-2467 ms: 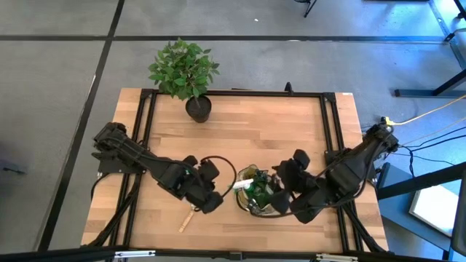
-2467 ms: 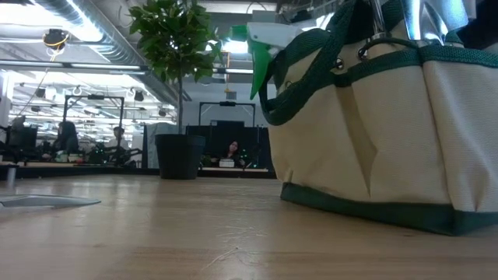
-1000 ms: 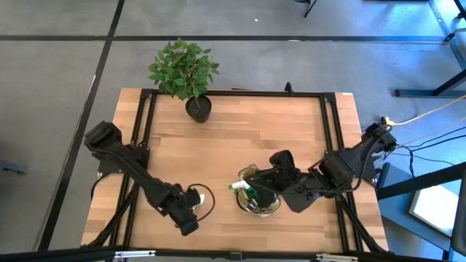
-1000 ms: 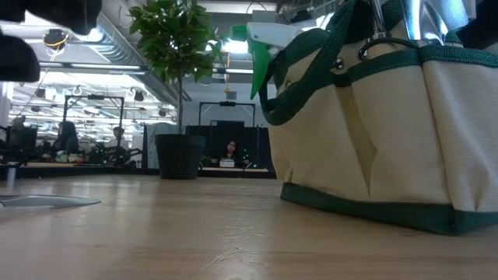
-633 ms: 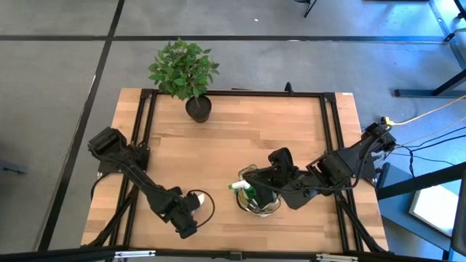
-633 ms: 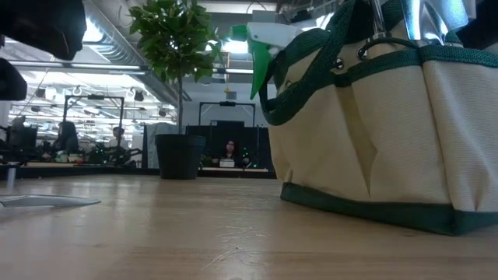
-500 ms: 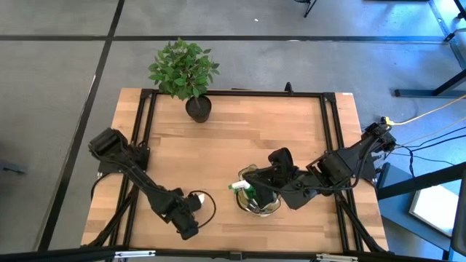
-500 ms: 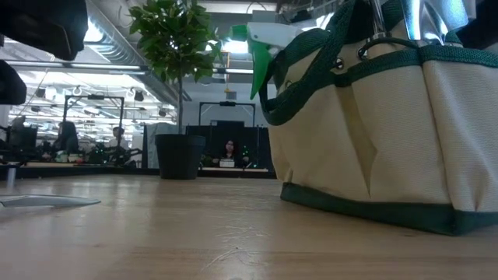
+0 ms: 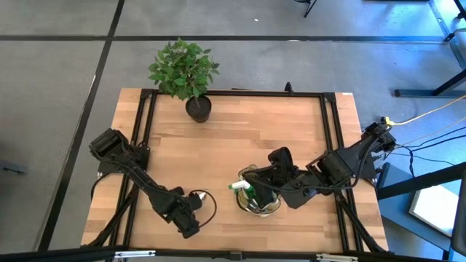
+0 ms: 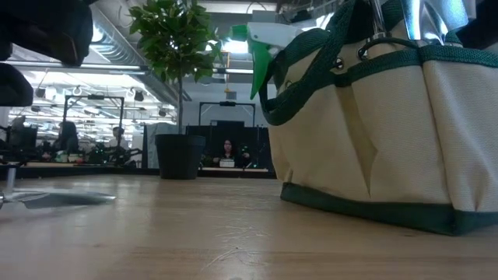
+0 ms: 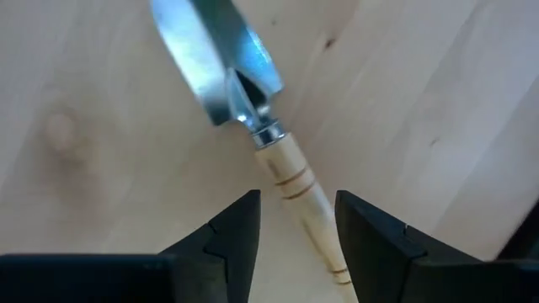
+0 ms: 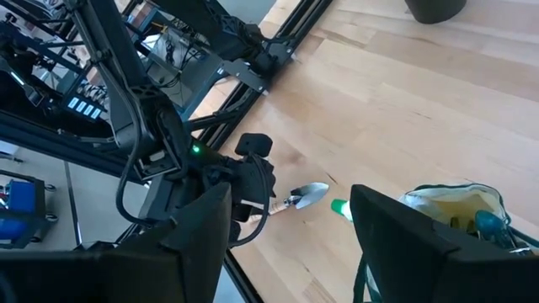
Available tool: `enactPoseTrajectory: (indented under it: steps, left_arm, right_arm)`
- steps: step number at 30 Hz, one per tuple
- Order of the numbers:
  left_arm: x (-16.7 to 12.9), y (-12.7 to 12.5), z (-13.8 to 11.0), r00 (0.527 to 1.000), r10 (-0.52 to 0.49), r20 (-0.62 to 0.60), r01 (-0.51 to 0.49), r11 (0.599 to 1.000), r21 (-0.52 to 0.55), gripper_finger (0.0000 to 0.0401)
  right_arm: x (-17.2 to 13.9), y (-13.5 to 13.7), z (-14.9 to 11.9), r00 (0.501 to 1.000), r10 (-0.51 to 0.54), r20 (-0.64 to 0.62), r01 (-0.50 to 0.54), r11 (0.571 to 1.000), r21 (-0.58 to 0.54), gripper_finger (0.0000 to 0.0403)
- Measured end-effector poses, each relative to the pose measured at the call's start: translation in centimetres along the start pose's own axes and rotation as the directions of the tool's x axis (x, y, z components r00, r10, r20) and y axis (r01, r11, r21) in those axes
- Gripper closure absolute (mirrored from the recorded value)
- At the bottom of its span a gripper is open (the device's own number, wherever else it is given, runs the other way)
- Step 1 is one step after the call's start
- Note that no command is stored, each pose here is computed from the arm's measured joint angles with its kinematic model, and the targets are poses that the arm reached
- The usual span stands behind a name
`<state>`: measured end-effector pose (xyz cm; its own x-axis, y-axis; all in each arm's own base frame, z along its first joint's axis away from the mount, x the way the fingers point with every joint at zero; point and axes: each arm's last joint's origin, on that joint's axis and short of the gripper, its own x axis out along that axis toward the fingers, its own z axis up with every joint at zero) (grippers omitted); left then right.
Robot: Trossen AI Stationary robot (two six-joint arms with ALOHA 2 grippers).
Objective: Pick & Place Garden tools in Gardening bag
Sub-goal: Put the brown trowel into the brown gardening bag
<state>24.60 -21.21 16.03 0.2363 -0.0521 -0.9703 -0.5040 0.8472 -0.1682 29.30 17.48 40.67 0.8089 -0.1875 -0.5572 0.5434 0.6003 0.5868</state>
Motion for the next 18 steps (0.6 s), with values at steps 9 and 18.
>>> enactPoseTrajectory:
  steps: [9,18]
  left_arm:
    - [0.4,0.4,-0.2,0.997,0.065,-0.029,-0.065,0.998,0.009,0.0251]
    - [2.7,0.5,-0.7,0.986,0.131,-0.1,-0.127,0.991,0.042,0.0261]
  right_arm:
    - [0.0,0.0,0.0,1.0,0.0,0.0,0.0,1.0,-0.018,0.0157]
    - [0.0,0.0,0.0,1.0,0.001,0.001,0.0,1.0,-0.019,0.0157]
